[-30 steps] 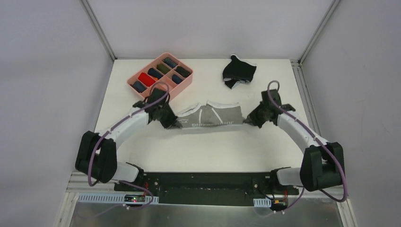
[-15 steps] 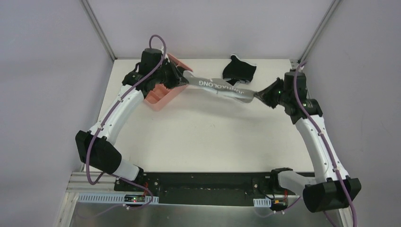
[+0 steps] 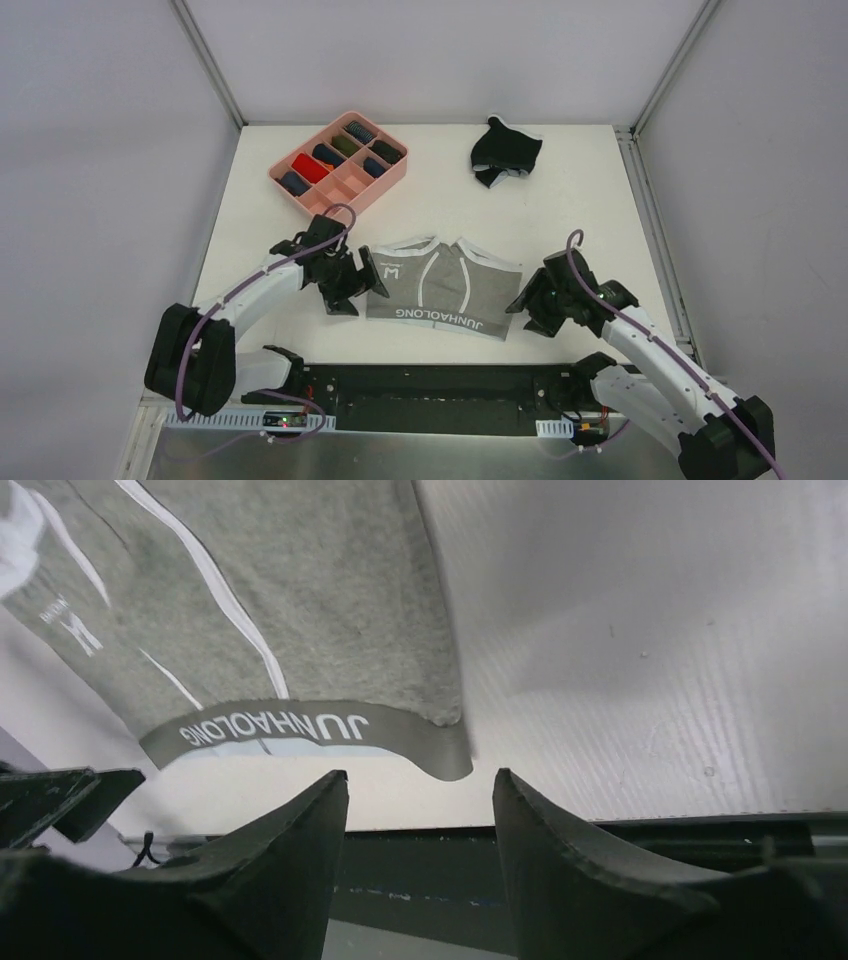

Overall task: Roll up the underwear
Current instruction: Flatten out the underwear at the center of the board.

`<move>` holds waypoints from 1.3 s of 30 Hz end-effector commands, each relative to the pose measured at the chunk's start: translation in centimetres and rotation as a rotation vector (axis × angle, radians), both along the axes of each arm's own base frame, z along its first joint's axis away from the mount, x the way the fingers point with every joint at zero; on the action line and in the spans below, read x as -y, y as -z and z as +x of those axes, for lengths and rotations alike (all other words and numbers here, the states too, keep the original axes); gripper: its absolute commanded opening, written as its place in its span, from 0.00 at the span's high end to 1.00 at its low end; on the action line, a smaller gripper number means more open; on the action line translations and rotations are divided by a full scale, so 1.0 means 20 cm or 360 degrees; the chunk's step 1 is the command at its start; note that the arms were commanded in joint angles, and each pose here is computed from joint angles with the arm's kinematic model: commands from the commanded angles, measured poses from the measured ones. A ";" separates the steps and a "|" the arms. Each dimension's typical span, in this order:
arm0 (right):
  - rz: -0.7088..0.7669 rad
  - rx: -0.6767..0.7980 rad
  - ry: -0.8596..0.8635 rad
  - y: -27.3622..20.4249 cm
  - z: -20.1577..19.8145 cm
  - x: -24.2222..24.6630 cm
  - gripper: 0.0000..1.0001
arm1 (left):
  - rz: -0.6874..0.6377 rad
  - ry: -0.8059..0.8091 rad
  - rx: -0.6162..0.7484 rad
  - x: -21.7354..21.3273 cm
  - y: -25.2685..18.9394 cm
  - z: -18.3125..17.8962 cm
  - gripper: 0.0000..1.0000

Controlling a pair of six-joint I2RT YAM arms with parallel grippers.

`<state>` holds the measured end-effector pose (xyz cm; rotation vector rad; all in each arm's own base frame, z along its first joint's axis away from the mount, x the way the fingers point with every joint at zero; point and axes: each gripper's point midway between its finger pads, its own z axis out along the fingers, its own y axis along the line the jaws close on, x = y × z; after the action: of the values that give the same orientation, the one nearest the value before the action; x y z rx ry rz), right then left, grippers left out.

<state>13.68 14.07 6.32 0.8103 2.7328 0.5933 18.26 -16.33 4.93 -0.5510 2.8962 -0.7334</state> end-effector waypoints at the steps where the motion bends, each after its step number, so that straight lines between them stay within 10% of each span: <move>1: -0.0189 0.0283 0.0123 -0.26 0.19 0.11 0.42 | -0.0027 -0.0024 0.0255 0.01 -0.27 0.13 0.13; 15: -0.0085 0.0109 0.0051 -0.12 0.46 -0.08 1.00 | 0.0099 0.0134 0.0245 0.23 -0.24 0.20 0.62; 29: -0.0171 -0.0123 0.0111 0.23 0.18 -0.03 1.00 | 0.0374 0.0308 0.0157 0.20 0.08 0.35 0.65; 39: -0.0321 -0.0129 0.0216 0.19 0.70 0.19 1.00 | 0.0163 0.0460 0.0004 0.56 0.06 -0.03 0.61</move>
<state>22.27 12.57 1.82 1.0613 2.7719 0.3599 20.59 -23.54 2.45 -0.1509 2.9958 -0.5071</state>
